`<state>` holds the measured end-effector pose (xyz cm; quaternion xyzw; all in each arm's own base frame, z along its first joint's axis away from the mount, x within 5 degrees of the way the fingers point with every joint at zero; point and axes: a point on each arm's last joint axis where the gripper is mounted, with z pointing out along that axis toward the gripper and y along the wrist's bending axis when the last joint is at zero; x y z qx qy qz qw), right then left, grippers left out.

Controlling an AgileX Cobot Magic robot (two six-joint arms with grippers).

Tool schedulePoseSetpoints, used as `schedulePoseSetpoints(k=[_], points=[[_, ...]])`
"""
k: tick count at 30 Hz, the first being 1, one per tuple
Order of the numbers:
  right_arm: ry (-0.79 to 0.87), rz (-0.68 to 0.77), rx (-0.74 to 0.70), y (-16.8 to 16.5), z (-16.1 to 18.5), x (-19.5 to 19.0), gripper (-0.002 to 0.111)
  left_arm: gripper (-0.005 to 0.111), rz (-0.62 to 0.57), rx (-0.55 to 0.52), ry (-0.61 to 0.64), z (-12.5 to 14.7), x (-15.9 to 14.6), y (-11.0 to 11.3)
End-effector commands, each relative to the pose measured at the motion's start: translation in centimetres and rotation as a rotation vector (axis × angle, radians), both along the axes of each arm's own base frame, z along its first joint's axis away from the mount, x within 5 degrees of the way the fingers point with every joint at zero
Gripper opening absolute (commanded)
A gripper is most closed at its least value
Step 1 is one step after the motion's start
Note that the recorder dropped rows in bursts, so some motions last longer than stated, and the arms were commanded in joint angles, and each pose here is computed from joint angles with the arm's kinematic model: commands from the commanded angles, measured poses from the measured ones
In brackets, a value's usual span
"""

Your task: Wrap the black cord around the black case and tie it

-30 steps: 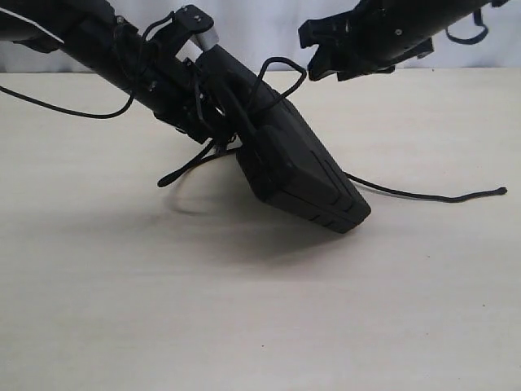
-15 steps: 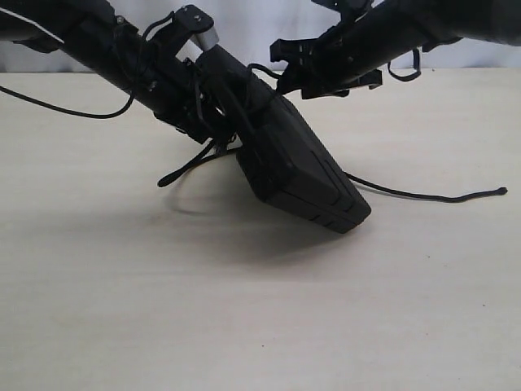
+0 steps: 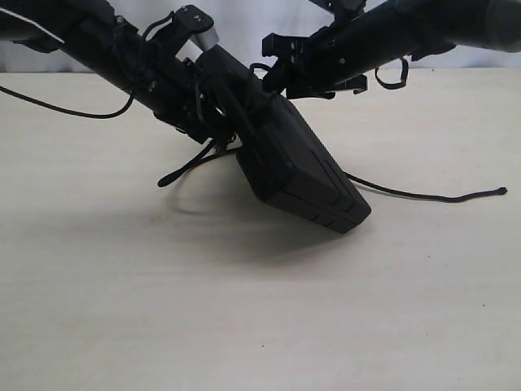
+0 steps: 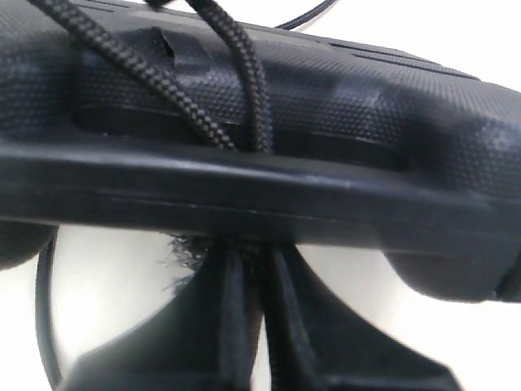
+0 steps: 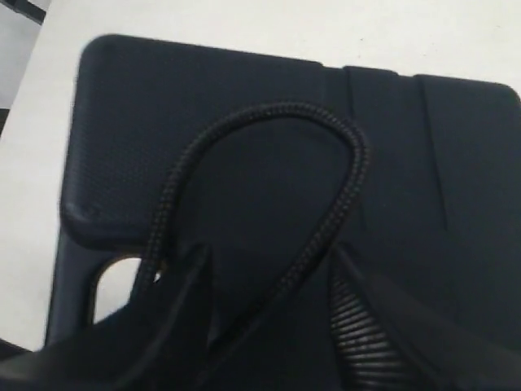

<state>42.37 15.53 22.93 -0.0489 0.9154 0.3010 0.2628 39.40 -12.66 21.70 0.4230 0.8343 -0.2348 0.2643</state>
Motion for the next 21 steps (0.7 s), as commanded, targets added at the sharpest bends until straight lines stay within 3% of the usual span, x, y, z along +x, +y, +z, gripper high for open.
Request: schedulePoseSetpoints(k=[1, 3, 8, 13, 21], points=[[0.008, -0.003, -0.022, -0.2, -1.3, 0.3, 0.042, 0.000, 0.011, -0.021, -0.010, 0.5, 0.1, -0.1], [0.000, -0.012, -0.023, -0.3, -1.3, 0.5, 0.039, 0.000, 0.011, -0.021, -0.010, 0.5, 0.1, -0.1], [-0.018, -0.028, -0.026, -0.4, -1.2, 0.7, 0.005, 0.000, 0.011, -0.021, -0.010, 0.5, 0.1, -0.1], [-0.034, -0.019, -0.027, -0.5, -0.4, 0.4, 0.004, 0.003, 0.007, -0.011, -0.017, 0.4, 0.1, 0.0], [-0.108, -0.001, -0.061, -1.1, 3.7, -1.0, 0.004, 0.045, -0.086, 0.096, -0.023, 1.0, -0.8, 0.6]])
